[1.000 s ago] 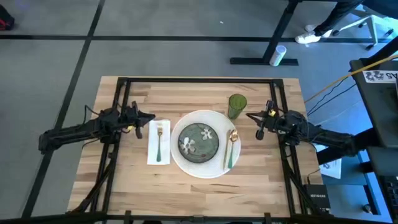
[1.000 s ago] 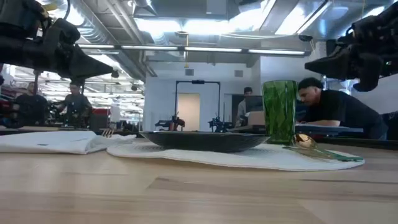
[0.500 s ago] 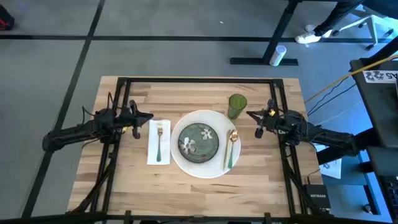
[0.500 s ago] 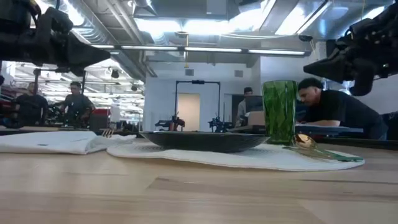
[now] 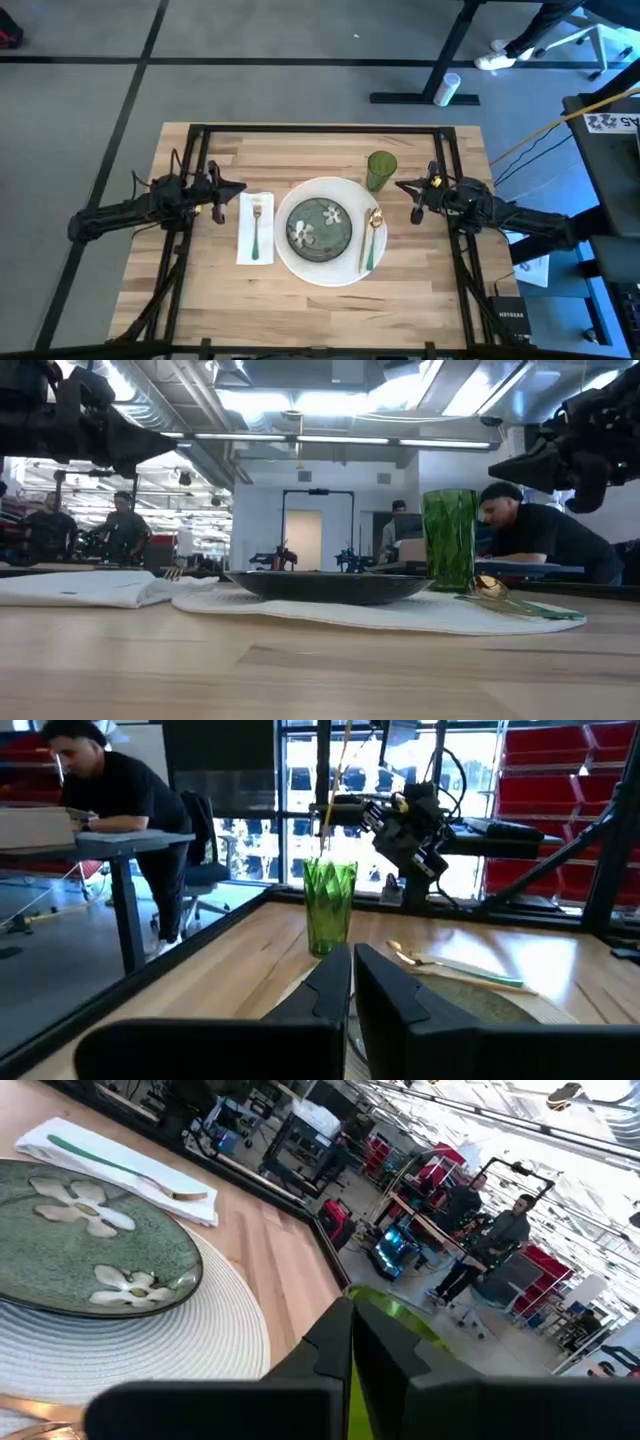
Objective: Set table place
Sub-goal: Return to Home Position
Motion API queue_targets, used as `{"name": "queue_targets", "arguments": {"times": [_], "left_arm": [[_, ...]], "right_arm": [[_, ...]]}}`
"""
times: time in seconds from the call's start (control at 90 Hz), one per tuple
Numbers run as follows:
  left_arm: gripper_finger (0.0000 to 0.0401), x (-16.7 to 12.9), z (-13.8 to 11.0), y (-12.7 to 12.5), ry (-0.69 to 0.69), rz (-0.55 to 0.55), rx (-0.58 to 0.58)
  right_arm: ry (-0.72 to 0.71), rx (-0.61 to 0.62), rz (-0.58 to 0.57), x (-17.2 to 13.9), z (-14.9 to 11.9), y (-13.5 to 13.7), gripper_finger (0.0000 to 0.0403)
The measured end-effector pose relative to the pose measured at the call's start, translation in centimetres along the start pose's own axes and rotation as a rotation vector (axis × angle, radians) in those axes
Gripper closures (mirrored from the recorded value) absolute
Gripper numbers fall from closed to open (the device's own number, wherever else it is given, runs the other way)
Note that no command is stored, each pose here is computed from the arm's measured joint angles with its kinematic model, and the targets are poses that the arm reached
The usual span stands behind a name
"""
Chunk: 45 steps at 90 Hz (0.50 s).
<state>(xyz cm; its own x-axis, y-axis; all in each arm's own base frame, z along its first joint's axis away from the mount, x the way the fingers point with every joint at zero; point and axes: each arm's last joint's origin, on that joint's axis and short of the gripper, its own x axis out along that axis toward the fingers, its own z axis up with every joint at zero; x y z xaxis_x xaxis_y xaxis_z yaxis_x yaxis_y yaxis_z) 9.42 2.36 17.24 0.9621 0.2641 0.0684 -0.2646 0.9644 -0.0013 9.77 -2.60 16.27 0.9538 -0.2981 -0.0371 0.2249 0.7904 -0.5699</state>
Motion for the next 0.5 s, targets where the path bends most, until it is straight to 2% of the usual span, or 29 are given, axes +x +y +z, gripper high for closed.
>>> {"name": "queue_targets", "arguments": {"times": [0.233, 0.389, 0.5], "left_arm": [[0.0401, 0.01, -0.49, 0.00, 0.052, 0.002, -0.074], [0.0401, 0.04, -0.53, 0.00, 0.056, 0.006, -0.227], [0.0401, 0.03, -0.53, 0.00, 0.056, 0.007, -0.266]], "right_arm": [[-0.003, -0.003, 0.006, 0.00, 0.01, 0.02, 0.0403], [-0.004, -0.003, 0.007, 0.00, 0.01, 0.02, 0.0403], [-0.004, -0.003, 0.007, 0.00, 0.01, 0.02, 0.0403]]}}
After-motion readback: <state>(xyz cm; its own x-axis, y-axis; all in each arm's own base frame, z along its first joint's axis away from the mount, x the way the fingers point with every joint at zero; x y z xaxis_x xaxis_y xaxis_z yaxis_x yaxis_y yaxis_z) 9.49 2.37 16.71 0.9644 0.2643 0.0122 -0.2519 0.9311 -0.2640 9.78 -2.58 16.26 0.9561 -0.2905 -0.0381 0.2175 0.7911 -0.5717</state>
